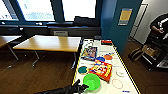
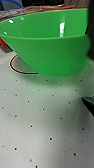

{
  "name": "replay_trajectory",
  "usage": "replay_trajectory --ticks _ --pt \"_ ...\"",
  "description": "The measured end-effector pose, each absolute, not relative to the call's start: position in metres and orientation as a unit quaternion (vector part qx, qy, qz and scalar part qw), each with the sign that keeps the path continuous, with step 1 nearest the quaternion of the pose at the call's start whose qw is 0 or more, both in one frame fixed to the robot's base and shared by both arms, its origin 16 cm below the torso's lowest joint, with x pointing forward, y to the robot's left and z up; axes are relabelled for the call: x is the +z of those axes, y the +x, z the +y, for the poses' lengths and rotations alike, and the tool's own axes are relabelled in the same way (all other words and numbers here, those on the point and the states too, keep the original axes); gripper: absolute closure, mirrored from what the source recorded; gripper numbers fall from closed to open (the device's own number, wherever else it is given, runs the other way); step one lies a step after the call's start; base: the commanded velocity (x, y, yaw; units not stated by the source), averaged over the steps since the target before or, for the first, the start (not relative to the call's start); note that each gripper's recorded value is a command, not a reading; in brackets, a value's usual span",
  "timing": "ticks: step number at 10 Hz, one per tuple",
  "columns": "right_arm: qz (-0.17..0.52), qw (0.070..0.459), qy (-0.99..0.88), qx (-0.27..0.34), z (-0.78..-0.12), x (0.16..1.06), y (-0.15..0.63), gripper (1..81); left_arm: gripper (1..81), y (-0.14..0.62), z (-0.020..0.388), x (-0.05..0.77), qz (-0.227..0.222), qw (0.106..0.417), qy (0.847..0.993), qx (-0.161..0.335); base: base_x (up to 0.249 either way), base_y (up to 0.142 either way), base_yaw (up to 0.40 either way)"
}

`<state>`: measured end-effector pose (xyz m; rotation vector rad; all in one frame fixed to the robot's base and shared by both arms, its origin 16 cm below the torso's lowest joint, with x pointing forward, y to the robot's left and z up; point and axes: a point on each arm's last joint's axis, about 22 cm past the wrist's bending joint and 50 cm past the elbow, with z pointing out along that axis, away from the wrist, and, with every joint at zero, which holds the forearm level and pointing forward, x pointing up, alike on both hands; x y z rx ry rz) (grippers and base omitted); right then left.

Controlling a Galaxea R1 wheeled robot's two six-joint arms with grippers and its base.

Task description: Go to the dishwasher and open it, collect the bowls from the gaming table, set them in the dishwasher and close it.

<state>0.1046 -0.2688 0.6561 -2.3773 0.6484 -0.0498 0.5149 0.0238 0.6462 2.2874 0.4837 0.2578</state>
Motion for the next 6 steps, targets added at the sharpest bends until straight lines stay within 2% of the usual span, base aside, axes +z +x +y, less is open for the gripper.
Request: replay_trajectory --ticks 1,6 --pt "0.248 0.333 -0.91 -0.018 -0.267 0.655 0.104 81.1 81.1 0.514 0.02 0.646 0.182 0.386 0.898 0.106 0.0 0.0 0.0" --pt "0.247 0.33 -0.911 -0.018 -0.269 0.652 0.104 81.1 81.1 0.497 0.014 0.64 0.153 0.39 0.901 0.116 0.0 0.0 0.0"
